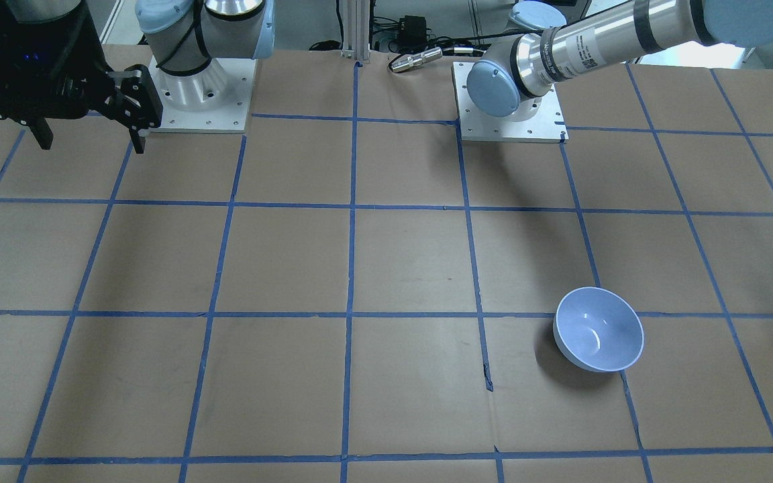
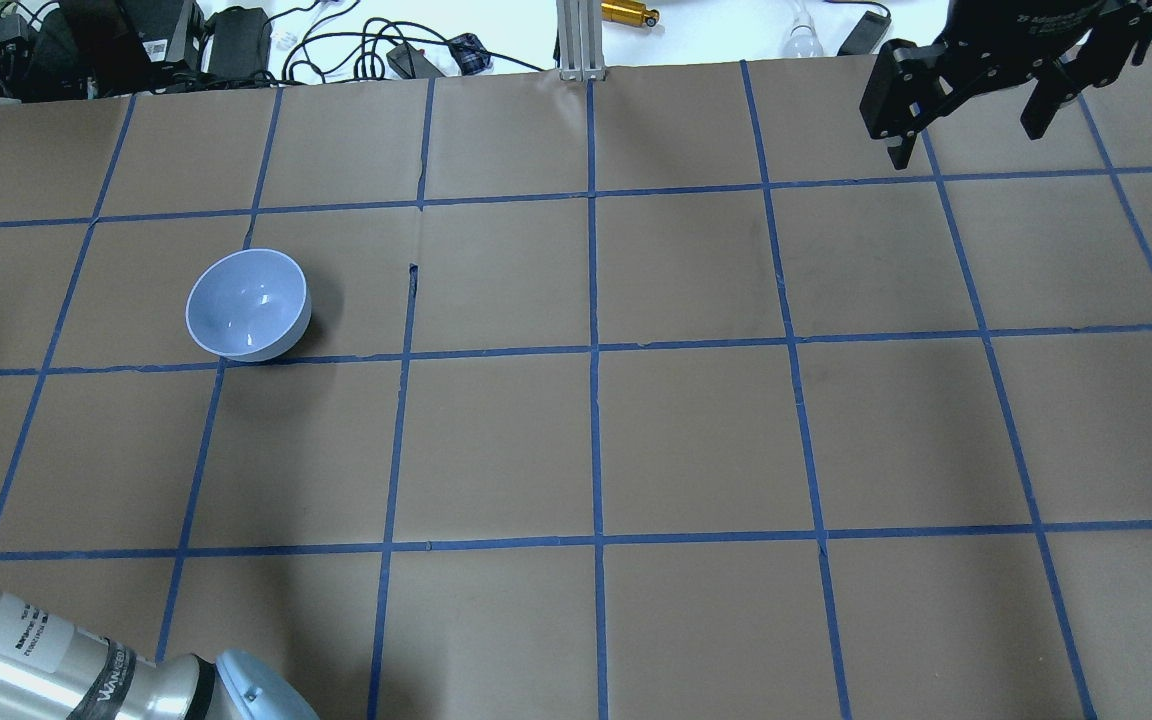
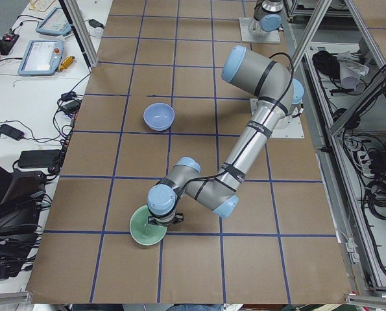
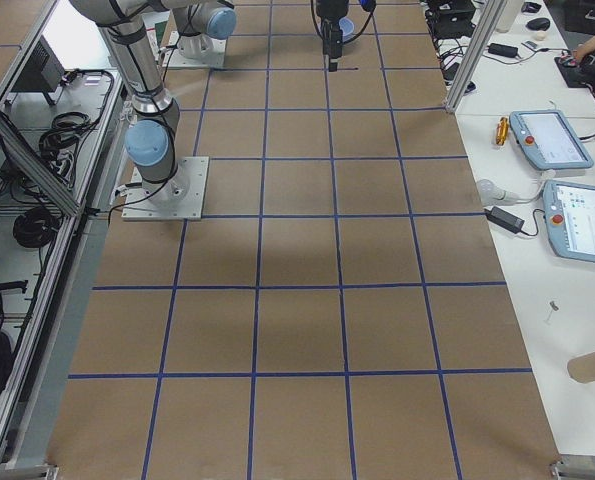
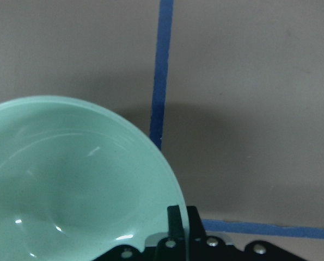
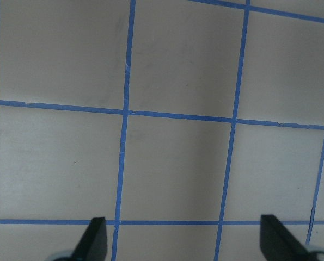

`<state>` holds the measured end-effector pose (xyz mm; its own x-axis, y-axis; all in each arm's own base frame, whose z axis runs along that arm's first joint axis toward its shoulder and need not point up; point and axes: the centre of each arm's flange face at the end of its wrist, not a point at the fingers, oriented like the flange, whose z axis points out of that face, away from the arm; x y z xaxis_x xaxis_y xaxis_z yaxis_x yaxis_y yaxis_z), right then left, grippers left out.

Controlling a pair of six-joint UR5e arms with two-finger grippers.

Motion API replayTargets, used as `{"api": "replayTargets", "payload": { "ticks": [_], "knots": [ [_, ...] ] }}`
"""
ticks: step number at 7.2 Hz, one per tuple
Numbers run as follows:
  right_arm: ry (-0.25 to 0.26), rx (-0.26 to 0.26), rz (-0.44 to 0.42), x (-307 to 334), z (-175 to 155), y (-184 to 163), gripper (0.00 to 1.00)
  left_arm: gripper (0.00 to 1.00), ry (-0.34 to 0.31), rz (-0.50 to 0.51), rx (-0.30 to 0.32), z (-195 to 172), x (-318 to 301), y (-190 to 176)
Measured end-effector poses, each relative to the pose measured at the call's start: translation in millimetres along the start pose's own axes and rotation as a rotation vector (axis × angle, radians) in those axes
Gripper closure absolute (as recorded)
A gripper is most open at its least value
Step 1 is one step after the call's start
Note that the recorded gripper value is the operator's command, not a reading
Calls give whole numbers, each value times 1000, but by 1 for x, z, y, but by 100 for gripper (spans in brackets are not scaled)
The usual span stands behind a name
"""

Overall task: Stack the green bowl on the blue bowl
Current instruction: 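Lift the green bowl with the left gripper and carry it forward, then lower the green bowl into the pale blue bowl with the left gripper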

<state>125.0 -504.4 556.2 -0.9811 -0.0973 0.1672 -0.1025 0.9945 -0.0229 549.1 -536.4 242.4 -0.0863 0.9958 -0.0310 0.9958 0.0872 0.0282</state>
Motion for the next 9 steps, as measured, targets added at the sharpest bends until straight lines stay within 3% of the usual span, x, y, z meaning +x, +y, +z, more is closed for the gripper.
{"api": "replayTargets", "payload": {
  "ticks": [3,7,9],
  "knots": [
    [0,0,0,0,0,0,0,100,-15,70,15,-59,-15,-63],
    [0,0,0,0,0,0,0,100,-69,227,19,-150,-28,-275],
    [0,0,0,0,0,0,0,100,-65,237,25,-162,-24,-390]
  ]
}}
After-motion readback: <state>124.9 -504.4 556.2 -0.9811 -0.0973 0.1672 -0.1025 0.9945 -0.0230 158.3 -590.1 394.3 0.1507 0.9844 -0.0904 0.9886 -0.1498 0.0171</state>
